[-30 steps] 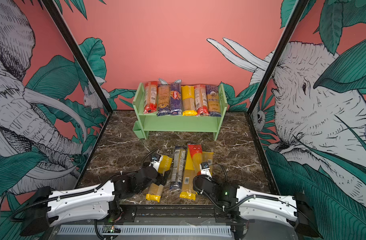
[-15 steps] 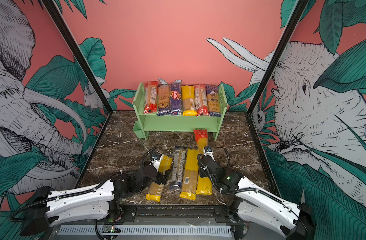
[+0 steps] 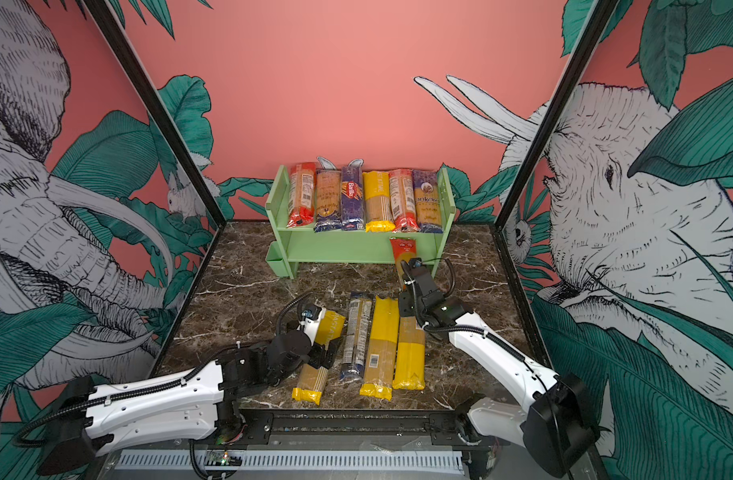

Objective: Place and organize the pasta boxes and bags onto the shelf
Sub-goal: 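Carry the red-yellow pack with the right gripper toward the shelf front, then lower the red-yellow pack upright onto the table against the shelf front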

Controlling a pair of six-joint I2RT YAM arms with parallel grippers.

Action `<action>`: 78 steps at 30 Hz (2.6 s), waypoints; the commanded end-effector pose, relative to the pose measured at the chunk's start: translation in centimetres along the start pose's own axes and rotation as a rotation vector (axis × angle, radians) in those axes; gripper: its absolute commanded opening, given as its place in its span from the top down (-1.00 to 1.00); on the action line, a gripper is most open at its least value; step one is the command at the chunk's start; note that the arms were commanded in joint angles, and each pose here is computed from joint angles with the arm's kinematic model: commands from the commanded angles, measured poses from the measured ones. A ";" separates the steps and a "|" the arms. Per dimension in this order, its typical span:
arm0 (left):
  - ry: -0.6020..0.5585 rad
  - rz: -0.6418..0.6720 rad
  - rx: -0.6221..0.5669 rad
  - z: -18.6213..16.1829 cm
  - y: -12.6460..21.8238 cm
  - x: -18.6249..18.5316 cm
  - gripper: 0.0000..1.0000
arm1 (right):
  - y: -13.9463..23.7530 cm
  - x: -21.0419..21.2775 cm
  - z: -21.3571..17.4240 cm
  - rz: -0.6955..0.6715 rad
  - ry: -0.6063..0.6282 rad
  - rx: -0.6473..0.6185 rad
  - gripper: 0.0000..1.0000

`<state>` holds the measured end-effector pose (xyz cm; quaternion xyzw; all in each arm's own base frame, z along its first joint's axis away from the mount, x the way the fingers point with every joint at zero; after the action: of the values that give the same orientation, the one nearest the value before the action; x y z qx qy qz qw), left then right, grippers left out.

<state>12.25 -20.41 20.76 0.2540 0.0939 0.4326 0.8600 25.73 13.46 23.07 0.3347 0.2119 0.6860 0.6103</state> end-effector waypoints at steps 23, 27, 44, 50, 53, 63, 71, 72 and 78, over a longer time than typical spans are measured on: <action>-0.048 0.041 -0.006 1.8 0.2 -0.1 -0.99 | -5.2 -1.4 11.5 0.054 -0.024 -0.378 1.00; -0.051 0.041 -0.006 1.9 0.3 0.0 -0.99 | -5.6 -1.7 12.4 0.043 -0.024 -0.382 1.00; -0.023 0.032 -0.010 1.5 0.7 0.2 -0.99 | -5.6 -2.9 12.0 0.033 -0.076 -0.365 -0.23; -0.008 0.011 -0.009 1.5 0.8 0.1 -0.99 | -4.6 -3.1 11.9 0.029 -0.079 -0.362 -0.46; 0.001 0.010 -0.010 1.3 1.0 0.2 -0.98 | -4.1 -3.1 11.7 0.033 -0.083 -0.353 -0.62; 0.024 -0.002 -0.015 1.0 1.3 0.5 -0.99 | -1.8 -3.9 9.4 0.019 -0.129 -0.289 -0.98; 0.039 -0.028 -0.015 0.5 1.4 0.4 -0.99 | 0.8 -5.0 5.6 0.022 -0.201 -0.196 -0.98; 0.044 -0.031 -0.016 0.4 1.4 0.4 -0.99 | 1.1 -5.2 4.9 0.020 -0.216 -0.181 -0.98; 0.062 -0.053 -0.008 -0.5 1.2 0.3 -0.99 | 3.4 -5.7 -0.7 0.021 -0.261 -0.095 -0.98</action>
<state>11.71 -19.65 21.43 0.2441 0.1111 0.4227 0.8657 25.41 7.24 24.77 0.3640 0.0851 0.6664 0.6451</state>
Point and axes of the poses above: each gripper's point midway between its finger pads, its own y axis back along the fingers, its own x axis along the line the jaws close on, z = x × y, the point moved 9 cm from there along y, back along the fingers, and after that the axes turned 11 degrees about -y, right-handed, at the moved point
